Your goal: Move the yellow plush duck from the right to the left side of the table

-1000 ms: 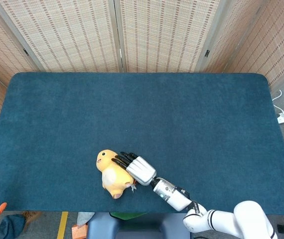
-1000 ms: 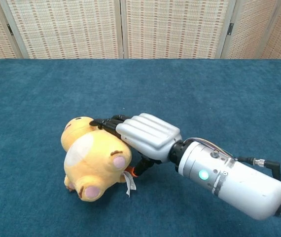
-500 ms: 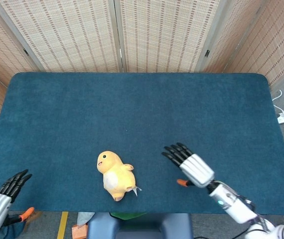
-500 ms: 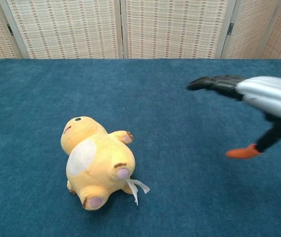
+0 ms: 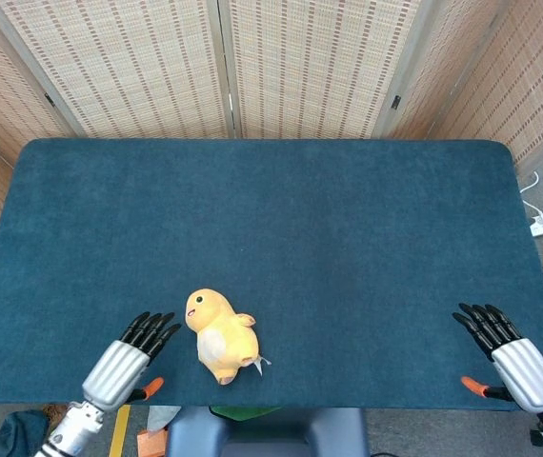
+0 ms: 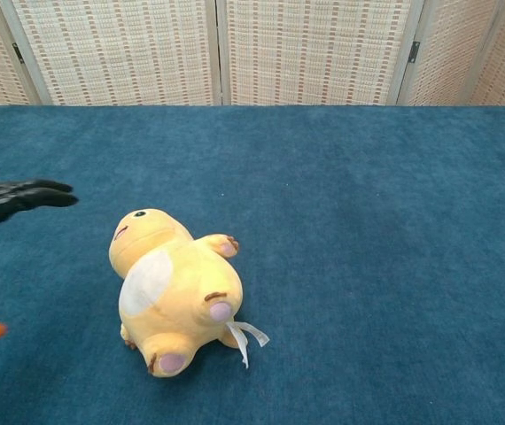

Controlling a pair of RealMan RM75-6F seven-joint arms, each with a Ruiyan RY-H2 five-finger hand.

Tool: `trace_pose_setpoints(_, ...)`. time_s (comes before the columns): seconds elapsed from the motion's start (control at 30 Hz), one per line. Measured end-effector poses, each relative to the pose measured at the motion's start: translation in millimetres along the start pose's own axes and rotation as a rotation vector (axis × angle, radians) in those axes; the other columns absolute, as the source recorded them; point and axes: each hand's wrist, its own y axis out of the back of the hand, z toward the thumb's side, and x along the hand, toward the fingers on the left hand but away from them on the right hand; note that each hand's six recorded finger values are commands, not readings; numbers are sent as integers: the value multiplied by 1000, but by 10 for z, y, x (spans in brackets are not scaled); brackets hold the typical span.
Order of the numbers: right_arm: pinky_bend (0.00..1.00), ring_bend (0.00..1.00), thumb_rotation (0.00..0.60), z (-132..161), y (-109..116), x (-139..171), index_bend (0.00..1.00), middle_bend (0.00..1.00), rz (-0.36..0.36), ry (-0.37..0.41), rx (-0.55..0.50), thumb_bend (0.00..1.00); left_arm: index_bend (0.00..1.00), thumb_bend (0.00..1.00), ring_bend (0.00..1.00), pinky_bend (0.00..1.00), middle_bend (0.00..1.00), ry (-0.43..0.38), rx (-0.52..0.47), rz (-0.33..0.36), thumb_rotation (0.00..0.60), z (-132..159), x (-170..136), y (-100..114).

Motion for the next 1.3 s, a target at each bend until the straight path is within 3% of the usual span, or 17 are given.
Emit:
trace_pose_setpoints(0.23, 0, 0, 600, -230, -9, 160, 0, 0, 28, -42, -36, 49, 0, 250, 0, 33, 0, -28, 49, -23, 600, 587, 711, -207)
trace_pose_setpoints(0.47, 0, 0, 600, -331, 69, 190, 0, 0, -15, -60, -56, 50, 0, 251, 0, 65, 7, -34, 51, -128, 600, 743, 938, -439)
trace_pose_setpoints(0.57, 0, 0, 600, -346, 78, 203, 0, 0, -24, -62, -62, 51, 64, 252, 56, 215, 105, -14, 55, -173, 600, 712, 971, -533)
trace_pose_setpoints(0.7, 0, 0, 600, -335, 62, 207, 0, 0, -20, -57, -61, 55, 299, 345, 275, 519, 340, 13, 63, -199, 600, 660, 991, -610)
trace_pose_setpoints(0.83, 0, 0, 600, -321, 43, 207, 0, 0, -16, -55, -55, 57, 630, 535, 549, 871, 676, 30, 73, -158, 600, 633, 993, -596)
trace_pose_setpoints(0.93, 0, 0, 600, -321, 23, 204, 0, 0, -9, -59, -50, 58, 755, 640, 672, 974, 834, 42, 74, -100, 600, 612, 991, -561)
trace_pose_setpoints(1.1, 0, 0, 600, -292, -7, 204, 0, 0, 6, -54, -47, 58, 769, 670, 700, 999, 866, 44, 88, 24, 600, 558, 919, -402)
trace_pose_setpoints(1.3, 0, 0, 600, -255, -24, 201, 0, 0, 12, -53, -36, 58, 771, 685, 709, 1000, 878, 46, 107, 212, 600, 313, 635, -14)
